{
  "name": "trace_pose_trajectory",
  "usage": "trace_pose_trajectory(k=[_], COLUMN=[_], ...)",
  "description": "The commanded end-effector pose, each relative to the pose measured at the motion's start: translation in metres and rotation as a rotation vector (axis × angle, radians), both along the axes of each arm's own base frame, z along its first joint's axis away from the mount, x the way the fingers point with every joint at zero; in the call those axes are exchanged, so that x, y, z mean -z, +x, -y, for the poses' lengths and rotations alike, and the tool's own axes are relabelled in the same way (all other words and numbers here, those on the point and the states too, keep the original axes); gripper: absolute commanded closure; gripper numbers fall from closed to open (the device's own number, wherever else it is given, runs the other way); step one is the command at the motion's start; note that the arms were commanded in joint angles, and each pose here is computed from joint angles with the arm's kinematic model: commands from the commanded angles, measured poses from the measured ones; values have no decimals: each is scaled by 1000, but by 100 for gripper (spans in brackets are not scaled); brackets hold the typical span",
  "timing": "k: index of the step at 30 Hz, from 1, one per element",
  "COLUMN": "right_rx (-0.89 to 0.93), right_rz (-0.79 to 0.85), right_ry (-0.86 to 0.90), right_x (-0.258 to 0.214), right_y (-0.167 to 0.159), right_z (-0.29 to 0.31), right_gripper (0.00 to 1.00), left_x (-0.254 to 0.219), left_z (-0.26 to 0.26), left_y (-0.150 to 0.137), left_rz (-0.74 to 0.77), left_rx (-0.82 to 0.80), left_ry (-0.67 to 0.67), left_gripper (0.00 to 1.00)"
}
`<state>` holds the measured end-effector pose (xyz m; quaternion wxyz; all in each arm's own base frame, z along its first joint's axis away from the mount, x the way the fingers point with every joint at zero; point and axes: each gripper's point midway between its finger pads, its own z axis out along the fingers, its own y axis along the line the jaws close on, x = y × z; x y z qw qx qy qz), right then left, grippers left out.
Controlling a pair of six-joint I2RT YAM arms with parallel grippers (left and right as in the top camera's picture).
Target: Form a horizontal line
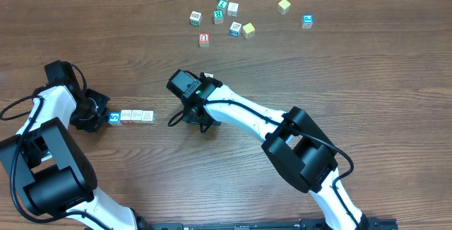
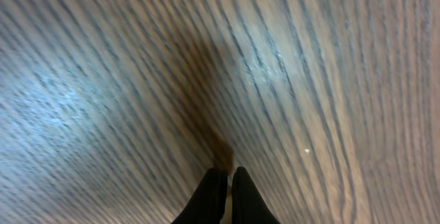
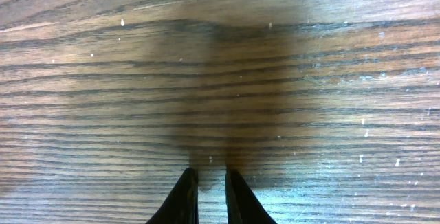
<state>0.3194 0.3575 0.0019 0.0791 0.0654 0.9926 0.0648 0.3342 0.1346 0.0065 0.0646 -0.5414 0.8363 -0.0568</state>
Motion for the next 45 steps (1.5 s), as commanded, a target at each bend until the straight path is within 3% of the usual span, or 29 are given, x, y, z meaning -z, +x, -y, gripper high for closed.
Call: trace_pose_trajectory(k=[1,5,9,13,23,45], right_rx=[10,10,11,11,11,11], right_rz=[1,-2,3,4,4,4], right_ry=[-65,-70,-64,-63,-63,-63], right_x=[15,15,15,15,15,15], right_y=[1,0,2,2,2,2], right_z=[15,16,15,15,15,15], right_gripper=[88,88,88,88,88,88], left_x=[-6,-11,-12,-8,-7,-7], left_z=[-25,-45,-22,-4,19,32], left_y=[-10,-56,-96,-83,-43,-26], left_rz=[-53,-262,-407,-339,-141,-98], left_rx=[-11,-18,4,78,71,32], left_ry=[151,263,130,34,-115,-134], left_gripper=[96,96,96,96,96,96])
